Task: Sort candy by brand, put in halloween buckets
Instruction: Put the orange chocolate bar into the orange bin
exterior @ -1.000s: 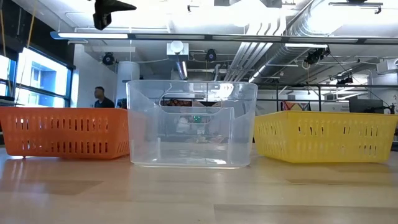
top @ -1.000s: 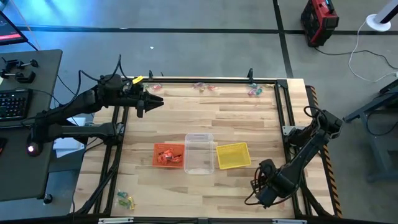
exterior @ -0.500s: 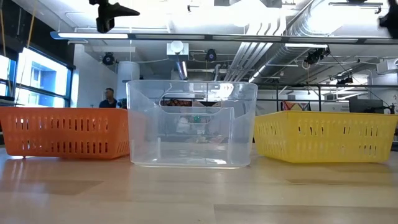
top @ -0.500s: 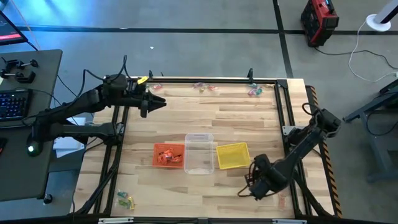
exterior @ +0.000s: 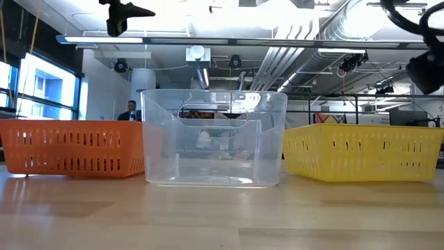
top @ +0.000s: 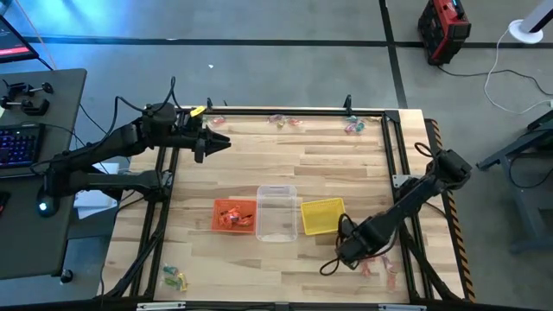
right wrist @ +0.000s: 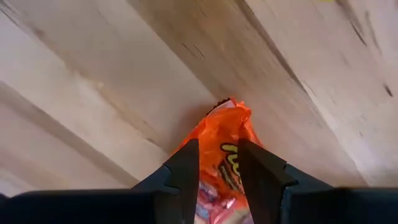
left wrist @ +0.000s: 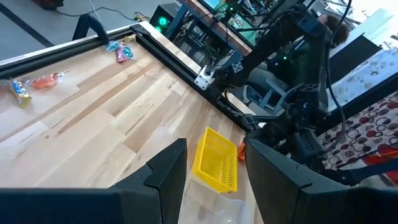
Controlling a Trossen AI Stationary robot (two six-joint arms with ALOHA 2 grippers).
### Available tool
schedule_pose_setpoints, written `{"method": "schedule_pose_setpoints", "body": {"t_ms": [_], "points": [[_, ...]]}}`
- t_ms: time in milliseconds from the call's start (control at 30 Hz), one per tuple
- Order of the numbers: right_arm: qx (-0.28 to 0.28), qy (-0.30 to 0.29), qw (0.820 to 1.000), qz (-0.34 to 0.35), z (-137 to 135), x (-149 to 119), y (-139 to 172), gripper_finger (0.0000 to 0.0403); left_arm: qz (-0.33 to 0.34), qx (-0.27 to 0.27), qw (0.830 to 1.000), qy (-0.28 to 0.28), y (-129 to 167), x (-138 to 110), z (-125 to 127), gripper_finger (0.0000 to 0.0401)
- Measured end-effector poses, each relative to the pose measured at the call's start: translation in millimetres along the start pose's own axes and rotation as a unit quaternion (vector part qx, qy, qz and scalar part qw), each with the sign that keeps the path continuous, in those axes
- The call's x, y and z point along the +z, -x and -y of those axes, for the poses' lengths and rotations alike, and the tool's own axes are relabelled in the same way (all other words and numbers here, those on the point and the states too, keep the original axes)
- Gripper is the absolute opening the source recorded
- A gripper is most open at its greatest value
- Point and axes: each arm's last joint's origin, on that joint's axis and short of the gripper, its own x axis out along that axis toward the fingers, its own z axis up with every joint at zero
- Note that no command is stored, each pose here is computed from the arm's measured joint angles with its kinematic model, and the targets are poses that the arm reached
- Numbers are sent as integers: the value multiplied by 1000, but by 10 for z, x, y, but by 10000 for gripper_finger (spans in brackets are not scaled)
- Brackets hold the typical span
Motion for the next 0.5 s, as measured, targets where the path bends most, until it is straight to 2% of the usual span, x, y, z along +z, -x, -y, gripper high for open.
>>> {"method": "schedule_pose_setpoints", "body": {"t_ms": [367,500], "points": [[-12,26,999,19,33,15,-50,101,0,0,1000,12,0,0,0,154],[-3,17,1000,17,69,20,-138,75,0,0,1000,12,0,0,0,154]]}}
